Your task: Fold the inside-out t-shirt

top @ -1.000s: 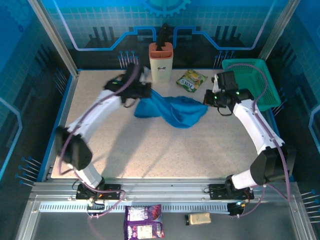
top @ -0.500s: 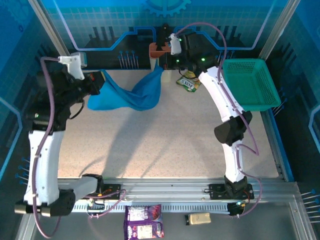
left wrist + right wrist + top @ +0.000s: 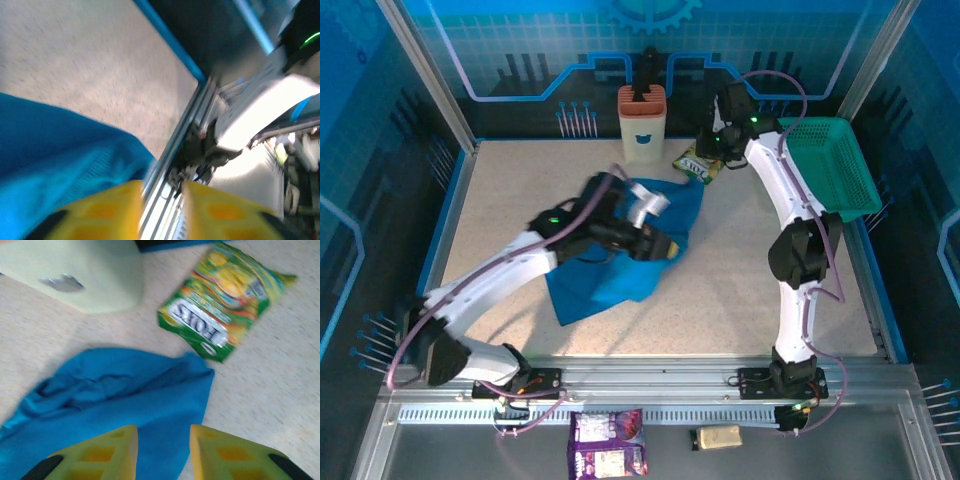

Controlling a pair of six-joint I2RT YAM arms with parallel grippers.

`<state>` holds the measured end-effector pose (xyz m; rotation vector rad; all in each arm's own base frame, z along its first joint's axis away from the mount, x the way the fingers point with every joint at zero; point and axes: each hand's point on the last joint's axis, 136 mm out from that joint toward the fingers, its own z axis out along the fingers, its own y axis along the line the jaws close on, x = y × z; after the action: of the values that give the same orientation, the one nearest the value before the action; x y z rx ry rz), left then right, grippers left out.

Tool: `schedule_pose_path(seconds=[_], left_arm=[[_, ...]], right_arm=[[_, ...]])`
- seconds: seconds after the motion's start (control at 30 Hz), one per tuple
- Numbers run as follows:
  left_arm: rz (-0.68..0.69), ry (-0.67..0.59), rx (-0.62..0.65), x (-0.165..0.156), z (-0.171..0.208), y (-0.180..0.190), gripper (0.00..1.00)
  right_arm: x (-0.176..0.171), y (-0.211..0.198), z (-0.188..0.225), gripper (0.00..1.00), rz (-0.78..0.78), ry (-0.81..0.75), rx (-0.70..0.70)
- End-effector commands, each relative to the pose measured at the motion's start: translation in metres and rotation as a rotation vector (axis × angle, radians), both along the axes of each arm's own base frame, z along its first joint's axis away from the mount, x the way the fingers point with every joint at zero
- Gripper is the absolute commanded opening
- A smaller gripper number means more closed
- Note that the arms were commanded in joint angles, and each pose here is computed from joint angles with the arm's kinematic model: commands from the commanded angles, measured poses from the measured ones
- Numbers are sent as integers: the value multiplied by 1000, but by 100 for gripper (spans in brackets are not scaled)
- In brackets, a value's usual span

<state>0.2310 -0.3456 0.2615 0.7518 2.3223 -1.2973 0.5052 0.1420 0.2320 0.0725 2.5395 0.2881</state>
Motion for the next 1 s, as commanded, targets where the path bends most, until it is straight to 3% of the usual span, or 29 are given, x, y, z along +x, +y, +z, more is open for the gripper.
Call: schedule_pose_path(seconds=[0.0, 0.1, 0.23, 0.5, 0.7, 0.97], left_arm=[[-22, -61, -31, 3, 15, -20, 39], [32, -90, 44, 14, 2, -11, 44], [109, -89, 191, 26, -28, 17, 44], [309, 32, 461, 35, -100, 95, 43], [613, 242, 376, 45, -142, 166, 43], [711, 297, 351, 41, -152, 204, 44]], right_arm=[[-38, -6, 38, 33, 18, -54, -63], [-64, -1, 32, 34, 53, -36, -70], [-103, 19, 7, 34, 131, 33, -68], [-190, 68, -57, 32, 283, 207, -94], [-263, 110, -107, 31, 409, 293, -132], [-327, 157, -165, 34, 530, 381, -221]])
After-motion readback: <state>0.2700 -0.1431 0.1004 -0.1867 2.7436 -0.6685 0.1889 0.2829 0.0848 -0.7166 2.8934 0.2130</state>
